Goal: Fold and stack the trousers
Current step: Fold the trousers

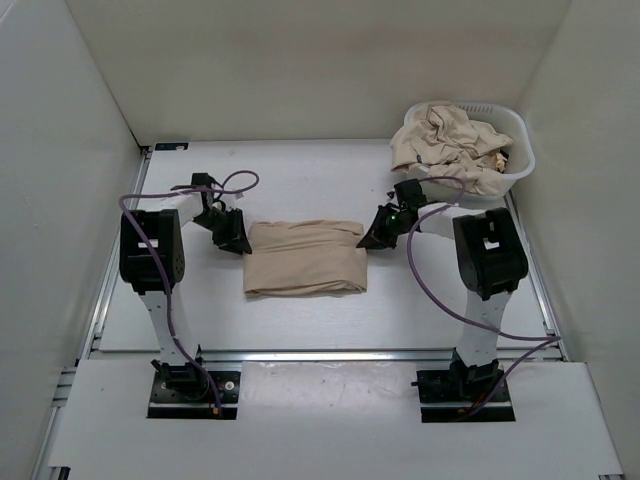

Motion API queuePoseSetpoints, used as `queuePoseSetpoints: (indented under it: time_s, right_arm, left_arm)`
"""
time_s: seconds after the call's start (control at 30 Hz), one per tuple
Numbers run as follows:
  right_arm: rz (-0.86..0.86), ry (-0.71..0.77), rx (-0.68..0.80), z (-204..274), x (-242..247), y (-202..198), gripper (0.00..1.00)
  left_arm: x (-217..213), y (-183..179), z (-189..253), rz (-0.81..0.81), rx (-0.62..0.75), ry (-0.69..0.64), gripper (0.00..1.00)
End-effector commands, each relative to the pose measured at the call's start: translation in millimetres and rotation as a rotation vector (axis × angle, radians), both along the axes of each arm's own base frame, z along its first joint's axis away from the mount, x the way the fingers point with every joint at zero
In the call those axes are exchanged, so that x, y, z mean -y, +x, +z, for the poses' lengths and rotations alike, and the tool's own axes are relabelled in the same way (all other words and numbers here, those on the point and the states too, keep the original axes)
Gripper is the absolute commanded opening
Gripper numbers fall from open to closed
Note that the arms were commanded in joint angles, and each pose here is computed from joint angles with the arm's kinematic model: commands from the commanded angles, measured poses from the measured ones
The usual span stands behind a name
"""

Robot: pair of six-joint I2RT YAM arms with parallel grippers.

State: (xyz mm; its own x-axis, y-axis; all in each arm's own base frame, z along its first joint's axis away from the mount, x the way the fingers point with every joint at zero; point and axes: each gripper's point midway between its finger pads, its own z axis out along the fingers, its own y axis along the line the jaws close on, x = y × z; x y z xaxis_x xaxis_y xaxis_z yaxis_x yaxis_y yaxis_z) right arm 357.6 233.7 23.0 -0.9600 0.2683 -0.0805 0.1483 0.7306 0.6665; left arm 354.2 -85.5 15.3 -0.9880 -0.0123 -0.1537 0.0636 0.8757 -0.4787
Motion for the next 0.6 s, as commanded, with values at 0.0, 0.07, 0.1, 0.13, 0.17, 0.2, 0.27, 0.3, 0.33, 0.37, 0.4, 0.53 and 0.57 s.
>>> queuePoseSetpoints:
  time_s: [0.0, 0.07, 0.1, 0.13, 0.17, 0.2, 0.27, 0.3, 0.33, 0.37, 0.4, 0.53, 0.57]
  right_arm:
    - [0.002, -0.063, -0.029, -9.3, 22.8, 0.7, 0.07]
    - [0.036, -0.061, -0.020, -4.6, 23.4, -4.5, 0.39]
    - [0.044, -0.057, -0.021, 4.9, 27.1, -8.3, 0.48]
    - [0.043, -0.088, -0.008, 8.2, 32.2, -9.3, 0.61]
    - [0.055, -0.111, 0.026, 16.2, 39.2, -6.7, 0.71]
    - [0.062, -0.131, 0.038, 32.0, 44.2, -14.2, 0.95]
    - [0.036, -0.161, 0.066, 51.8, 65.3, -13.2, 0.99]
    - [0.001, -0.188, 0.124, 78.5, 75.6, -7.7, 0.99]
    - [-0.016, -0.221, 0.088, 86.4, 92.0, -18.7, 0.99]
    - [-0.031, -0.248, 0.089, 97.8, 101.9, -22.6, 0.99]
    - [-0.032, -0.271, 0.115, 116.1, 111.4, -28.5, 0.99]
    - [-0.116, -0.410, 0.082, 157.5, 165.0, -65.4, 0.99]
    - [-0.150, -0.448, 0.098, 167.6, 176.8, -74.8, 0.99]
  left_arm:
    - [-7.3, 15.6, 9.4, 0.001, 0.041, 0.023, 0.40]
    - [-8.7, 17.4, 19.8, 0.003, 0.060, 0.032, 0.55]
    - [-8.7, 11.9, 23.0, 0.003, 0.056, 0.032, 0.64]
    - [-10.8, 10.8, 27.6, 0.005, 0.070, 0.045, 0.72]
    - [-12.6, 14.5, 46.8, 0.009, 0.127, 0.056, 0.75]
    - [-19.8, 11.9, 53.4, 0.025, 0.139, 0.078, 0.80]
    - [-27.2, 13.4, 91.8, 0.044, 0.234, 0.104, 1.00]
    - [-35.1, 18.9, 108.9, 0.061, 0.285, 0.149, 1.00]
    - [-40.9, 17.2, 122.9, 0.073, 0.309, 0.183, 1.00]
    - [-48.4, 18.0, 137.2, 0.091, 0.344, 0.225, 1.00]
    - [-71.2, 19.9, 162.4, 0.149, 0.408, 0.327, 1.00]
    - [-159.6, -11.6, 192.2, 0.364, 0.426, 0.748, 1.00]
    - [-178.8, -22.2, 194.6, 0.413, 0.414, 0.842, 1.00]
